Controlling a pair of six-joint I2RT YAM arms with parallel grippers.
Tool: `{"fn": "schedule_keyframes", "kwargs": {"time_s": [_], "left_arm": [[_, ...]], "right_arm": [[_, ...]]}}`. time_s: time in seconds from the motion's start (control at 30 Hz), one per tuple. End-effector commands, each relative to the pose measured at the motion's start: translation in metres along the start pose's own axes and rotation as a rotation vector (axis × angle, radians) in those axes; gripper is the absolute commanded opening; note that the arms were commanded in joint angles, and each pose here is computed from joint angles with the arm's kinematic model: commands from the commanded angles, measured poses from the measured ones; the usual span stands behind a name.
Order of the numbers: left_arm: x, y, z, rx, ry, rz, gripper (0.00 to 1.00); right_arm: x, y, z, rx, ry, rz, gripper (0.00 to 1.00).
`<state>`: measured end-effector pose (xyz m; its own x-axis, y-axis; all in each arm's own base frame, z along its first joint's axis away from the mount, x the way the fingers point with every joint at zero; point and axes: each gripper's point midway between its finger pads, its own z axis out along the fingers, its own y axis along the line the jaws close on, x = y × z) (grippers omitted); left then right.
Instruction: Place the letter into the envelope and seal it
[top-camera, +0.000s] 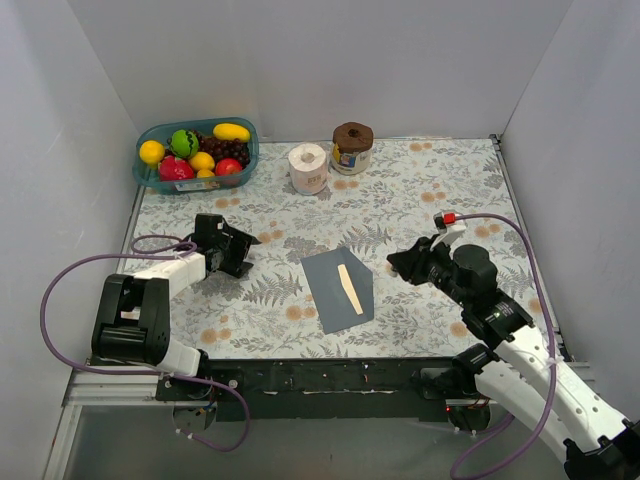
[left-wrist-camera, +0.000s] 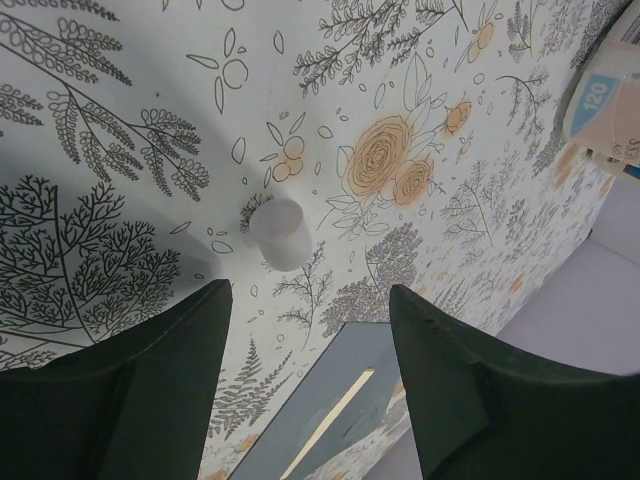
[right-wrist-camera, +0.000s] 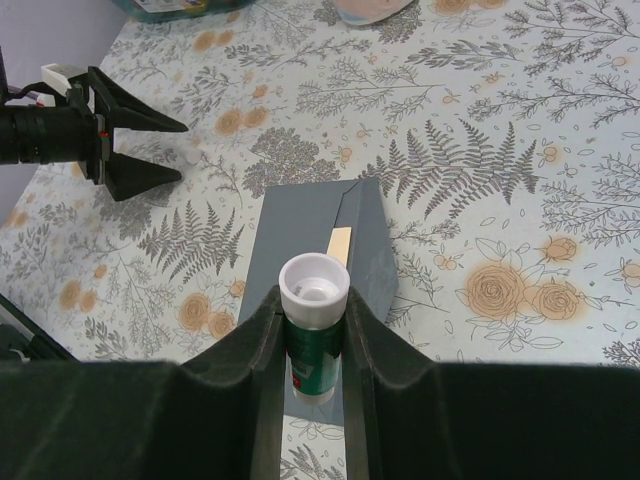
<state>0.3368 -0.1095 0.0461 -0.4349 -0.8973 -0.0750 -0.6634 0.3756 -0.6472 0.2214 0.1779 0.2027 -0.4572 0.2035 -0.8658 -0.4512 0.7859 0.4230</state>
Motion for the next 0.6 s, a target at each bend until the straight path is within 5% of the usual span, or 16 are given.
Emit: {"fn": "schedule_keyframes", "kwargs": {"time_s": [0.0, 0.57], "left_arm": [[-0.009, -0.008, -0.007, -0.036, -0.032, -0.085, 0.63], [-0.01, 0.001, 0.007, -0.108, -0.025, -0.128, 0.53]], "right_arm": [[-0.018, -0.001, -0.003, 0.011, -0.085, -0.004, 0.01], [-0.019, -0.004, -0.006, 0.024, -0.112, -0.003, 0.01]]}}
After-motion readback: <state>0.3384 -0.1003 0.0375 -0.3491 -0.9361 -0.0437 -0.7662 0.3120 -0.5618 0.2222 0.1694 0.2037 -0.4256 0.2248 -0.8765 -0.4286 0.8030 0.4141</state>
